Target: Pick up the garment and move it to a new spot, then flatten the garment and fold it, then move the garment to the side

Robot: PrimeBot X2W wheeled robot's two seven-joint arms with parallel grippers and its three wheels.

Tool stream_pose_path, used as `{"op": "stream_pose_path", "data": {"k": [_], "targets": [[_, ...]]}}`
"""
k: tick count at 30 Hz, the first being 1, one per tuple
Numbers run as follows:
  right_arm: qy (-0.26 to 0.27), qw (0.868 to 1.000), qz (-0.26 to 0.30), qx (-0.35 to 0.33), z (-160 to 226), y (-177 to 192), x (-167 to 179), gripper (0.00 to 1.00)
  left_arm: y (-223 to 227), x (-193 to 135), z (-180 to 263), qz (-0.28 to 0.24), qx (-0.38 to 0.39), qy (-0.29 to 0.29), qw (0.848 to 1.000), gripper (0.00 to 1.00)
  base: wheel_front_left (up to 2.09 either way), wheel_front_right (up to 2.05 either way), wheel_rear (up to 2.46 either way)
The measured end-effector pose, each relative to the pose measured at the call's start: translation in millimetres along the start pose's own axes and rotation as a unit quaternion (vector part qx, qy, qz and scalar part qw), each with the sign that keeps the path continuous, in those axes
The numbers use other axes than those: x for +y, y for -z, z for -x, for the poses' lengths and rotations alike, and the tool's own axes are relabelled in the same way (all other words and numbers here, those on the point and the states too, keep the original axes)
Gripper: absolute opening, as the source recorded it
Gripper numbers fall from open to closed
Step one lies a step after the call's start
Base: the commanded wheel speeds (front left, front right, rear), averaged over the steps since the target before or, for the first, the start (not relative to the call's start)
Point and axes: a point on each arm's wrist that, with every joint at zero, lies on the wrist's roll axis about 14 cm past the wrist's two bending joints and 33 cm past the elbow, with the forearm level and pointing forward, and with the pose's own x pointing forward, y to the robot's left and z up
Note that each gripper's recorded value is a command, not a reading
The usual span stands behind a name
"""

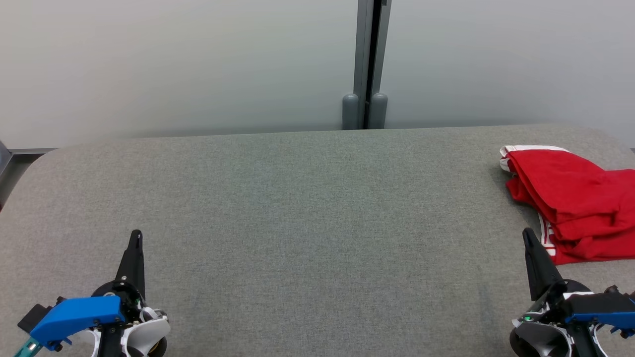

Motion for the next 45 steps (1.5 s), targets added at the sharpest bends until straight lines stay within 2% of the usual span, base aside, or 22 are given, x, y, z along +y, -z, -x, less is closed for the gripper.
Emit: {"op": "stream_pose_path", "data": {"k": [45], "targets": [[0.0,1.0,0.0,0.0,-0.1,0.1,0.1,0.0,0.0,0.0,0.0,0.0,0.0,0.0,1.0,0.0,0.0,0.0,0.0]]}}
